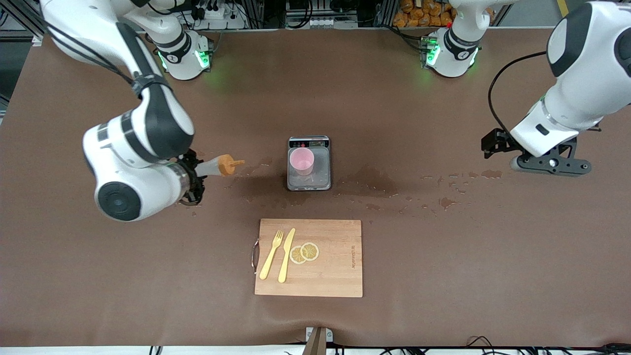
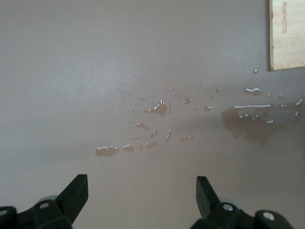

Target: Add sauce to pink cup with both arms

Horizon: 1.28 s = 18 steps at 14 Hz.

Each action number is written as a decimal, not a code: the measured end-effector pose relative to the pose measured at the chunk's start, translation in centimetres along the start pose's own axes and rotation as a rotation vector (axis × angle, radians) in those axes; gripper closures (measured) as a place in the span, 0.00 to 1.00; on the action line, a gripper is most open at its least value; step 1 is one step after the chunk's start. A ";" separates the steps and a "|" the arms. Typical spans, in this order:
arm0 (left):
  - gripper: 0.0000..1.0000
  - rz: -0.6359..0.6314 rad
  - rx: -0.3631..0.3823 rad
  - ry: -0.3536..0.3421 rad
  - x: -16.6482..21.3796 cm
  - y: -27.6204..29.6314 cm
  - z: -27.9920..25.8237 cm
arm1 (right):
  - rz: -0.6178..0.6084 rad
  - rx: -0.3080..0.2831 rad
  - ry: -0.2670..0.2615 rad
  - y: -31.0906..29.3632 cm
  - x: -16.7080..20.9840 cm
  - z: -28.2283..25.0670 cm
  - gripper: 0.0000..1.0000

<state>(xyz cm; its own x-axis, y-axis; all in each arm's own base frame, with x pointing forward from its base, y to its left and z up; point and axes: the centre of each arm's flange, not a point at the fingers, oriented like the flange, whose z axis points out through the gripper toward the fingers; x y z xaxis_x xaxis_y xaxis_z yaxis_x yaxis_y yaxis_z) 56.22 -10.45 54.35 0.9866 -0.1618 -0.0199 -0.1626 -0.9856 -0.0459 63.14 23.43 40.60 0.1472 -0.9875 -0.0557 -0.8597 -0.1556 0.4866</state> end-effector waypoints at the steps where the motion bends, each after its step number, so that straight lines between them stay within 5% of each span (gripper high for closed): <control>1: 0.00 -0.001 -0.007 -0.001 -0.5 -0.1 -0.6 | 0.007 0.001 0.012 0.0 -1.0 0.3 0.61; 10: 0.00 -0.044 -0.109 0.016 -2.5 -2.0 -3.6 | 0.111 0.048 0.159 -1.1 -8.2 4.5 0.63; 18: 0.00 -0.022 -0.083 0.002 -2.6 -0.7 -3.6 | 0.139 0.086 0.332 -1.8 -11.3 7.7 0.63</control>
<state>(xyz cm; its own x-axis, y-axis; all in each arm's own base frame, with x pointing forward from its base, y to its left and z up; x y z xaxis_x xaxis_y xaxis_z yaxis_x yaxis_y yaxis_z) 53.76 -9.56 57.99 0.9899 -0.1405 -0.0175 -0.1398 -0.9895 0.0364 59.23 34.72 33.69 0.1646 -0.9401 0.2984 -0.9185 -0.0359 0.3938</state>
